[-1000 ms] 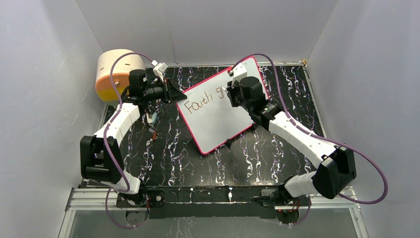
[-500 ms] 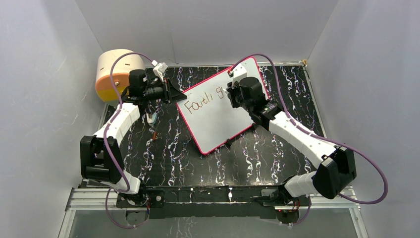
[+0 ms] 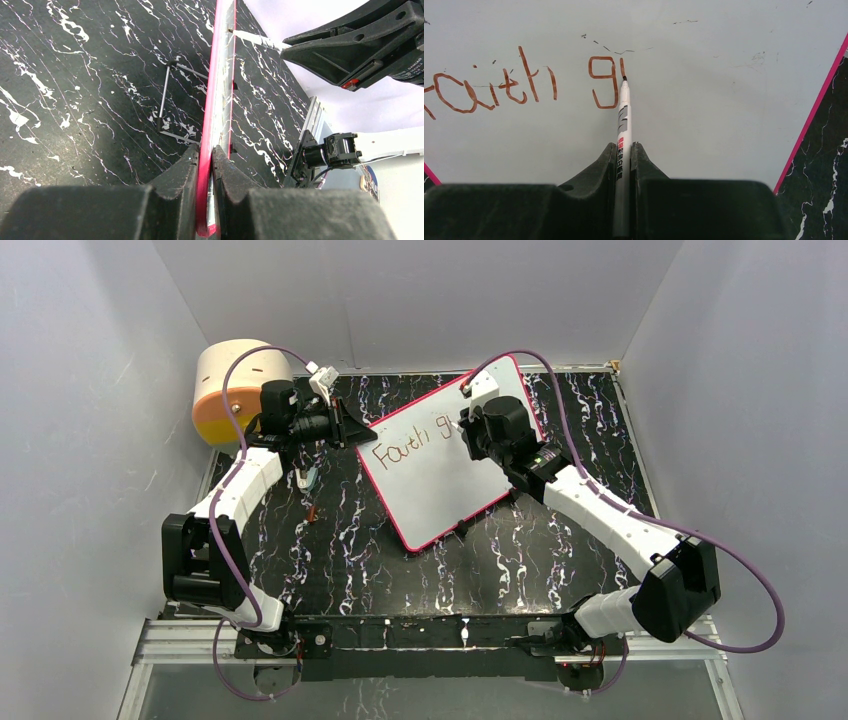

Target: Write a sentence on the whiteboard

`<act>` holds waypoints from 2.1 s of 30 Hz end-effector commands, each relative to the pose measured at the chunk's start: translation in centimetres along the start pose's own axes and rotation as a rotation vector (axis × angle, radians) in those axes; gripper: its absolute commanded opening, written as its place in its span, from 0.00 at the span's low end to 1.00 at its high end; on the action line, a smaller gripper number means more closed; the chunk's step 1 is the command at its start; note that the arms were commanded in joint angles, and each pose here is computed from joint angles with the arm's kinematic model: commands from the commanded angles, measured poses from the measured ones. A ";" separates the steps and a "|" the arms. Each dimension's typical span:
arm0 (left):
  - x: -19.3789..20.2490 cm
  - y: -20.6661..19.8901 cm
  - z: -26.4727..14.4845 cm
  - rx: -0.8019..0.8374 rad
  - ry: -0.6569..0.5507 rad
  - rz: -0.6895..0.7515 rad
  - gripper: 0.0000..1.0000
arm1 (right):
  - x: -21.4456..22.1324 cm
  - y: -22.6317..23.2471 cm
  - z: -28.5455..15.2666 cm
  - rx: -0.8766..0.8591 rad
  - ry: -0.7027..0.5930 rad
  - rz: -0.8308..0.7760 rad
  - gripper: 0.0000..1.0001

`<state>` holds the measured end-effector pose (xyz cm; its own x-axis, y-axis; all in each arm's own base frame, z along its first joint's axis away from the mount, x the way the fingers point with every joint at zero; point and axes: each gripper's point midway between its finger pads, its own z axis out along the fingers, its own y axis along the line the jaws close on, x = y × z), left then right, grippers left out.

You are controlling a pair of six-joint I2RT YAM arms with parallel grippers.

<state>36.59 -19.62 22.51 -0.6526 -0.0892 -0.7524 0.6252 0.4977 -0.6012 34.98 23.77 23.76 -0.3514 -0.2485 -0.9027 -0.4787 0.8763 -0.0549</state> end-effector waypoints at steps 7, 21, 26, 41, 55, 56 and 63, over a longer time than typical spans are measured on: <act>2.8 2.0 0.9 -0.077 0.078 -0.049 0.00 | -0.8 -1.6 -0.7 0.074 -0.035 0.008 0.00; 2.8 1.9 0.9 -0.073 0.078 -0.049 0.00 | -2.7 -1.5 -0.2 0.070 -0.120 0.029 0.00; 2.8 1.9 0.9 -0.072 0.079 -0.048 0.00 | -3.3 -1.5 0.1 0.068 -0.134 0.029 0.00; 2.7 1.9 0.8 -0.072 0.077 -0.045 0.00 | -3.3 -1.4 0.7 0.067 -0.128 0.029 0.00; 2.7 1.9 0.9 -0.072 0.077 -0.046 0.00 | -1.1 -1.3 -0.1 0.055 -0.055 0.028 0.00; 2.7 1.9 0.9 -0.073 0.077 -0.045 0.00 | -1.0 -1.4 -0.1 0.056 -0.051 0.028 0.00; 2.8 2.0 0.9 -0.075 0.078 -0.047 0.00 | -0.5 -1.1 -0.4 0.041 -0.035 0.032 0.00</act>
<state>36.58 -19.64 22.54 -0.6511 -0.0866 -0.7540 0.6286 0.4952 -0.5997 36.12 23.08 24.15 -0.3275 -0.2183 -0.9193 -0.4273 0.9020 -0.0619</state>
